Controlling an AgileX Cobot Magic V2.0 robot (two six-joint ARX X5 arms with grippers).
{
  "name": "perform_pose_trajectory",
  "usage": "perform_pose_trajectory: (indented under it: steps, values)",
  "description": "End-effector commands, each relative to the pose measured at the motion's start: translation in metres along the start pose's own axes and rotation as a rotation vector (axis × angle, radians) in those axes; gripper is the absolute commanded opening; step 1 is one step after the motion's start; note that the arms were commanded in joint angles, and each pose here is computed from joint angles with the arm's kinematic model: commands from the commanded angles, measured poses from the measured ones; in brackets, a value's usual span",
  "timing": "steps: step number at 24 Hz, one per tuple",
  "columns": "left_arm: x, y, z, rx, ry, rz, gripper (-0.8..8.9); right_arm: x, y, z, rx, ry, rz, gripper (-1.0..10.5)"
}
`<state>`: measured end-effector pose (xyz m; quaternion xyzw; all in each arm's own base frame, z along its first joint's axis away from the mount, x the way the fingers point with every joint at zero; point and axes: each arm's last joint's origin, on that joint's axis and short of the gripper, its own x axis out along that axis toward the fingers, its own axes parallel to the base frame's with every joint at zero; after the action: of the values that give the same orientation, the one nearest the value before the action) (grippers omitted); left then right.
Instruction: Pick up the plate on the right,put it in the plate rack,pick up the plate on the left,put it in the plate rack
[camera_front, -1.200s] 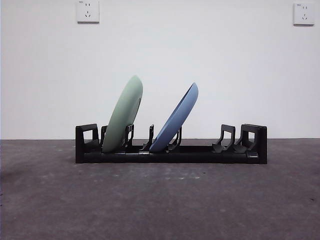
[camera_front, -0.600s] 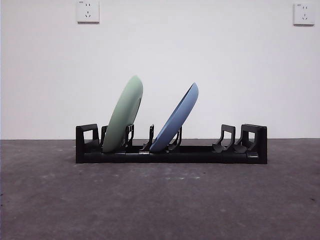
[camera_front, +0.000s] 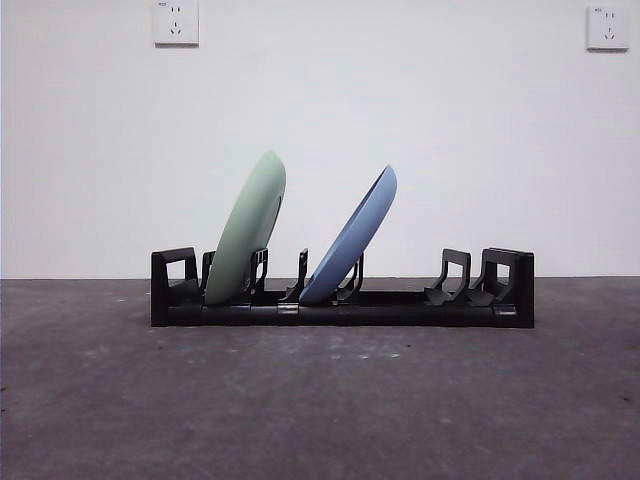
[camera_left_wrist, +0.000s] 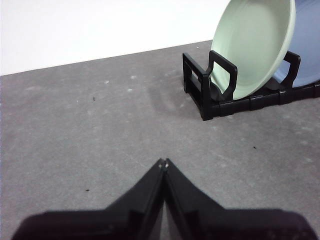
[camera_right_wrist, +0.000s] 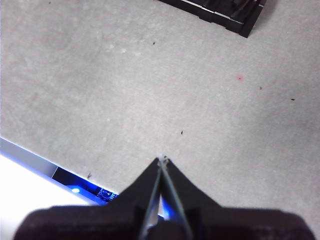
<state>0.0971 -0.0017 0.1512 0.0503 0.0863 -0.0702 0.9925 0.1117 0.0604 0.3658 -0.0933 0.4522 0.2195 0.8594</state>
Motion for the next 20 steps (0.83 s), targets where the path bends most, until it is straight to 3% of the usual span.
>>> perform_pose_trajectory:
  steps: [1,4,6,9,13,16,20]
  values:
    - [0.001,0.0,-0.003,-0.009,0.012,-0.001,-0.04,0.002,0.0,0.0,0.002,0.003,-0.001,0.0]
    - [0.002,0.0,-0.004,-0.012,0.025,-0.003,-0.04,-0.003,-0.003,0.001,-0.013,-0.062,-0.033,0.0]
    - [0.002,0.0,-0.005,-0.013,0.033,-0.004,-0.03,-0.017,-0.011,0.002,-0.039,-0.213,-0.098,0.0]
    - [0.003,0.0,-0.005,-0.014,0.036,-0.004,-0.04,-0.051,-0.02,-0.007,0.043,-0.543,-0.12,0.0]
    - [0.003,0.0,-0.005,-0.014,0.037,-0.004,-0.04,-0.056,-0.028,-0.037,0.042,-0.782,-0.345,0.0]
    - [0.003,0.0,-0.005,-0.014,0.037,-0.004,-0.04,-0.02,-0.035,-0.063,0.058,-0.854,-0.43,0.0]
    - [0.003,0.0,-0.005,-0.014,0.037,-0.004,-0.04,0.036,-0.042,-0.093,0.069,-0.846,-0.437,0.0]
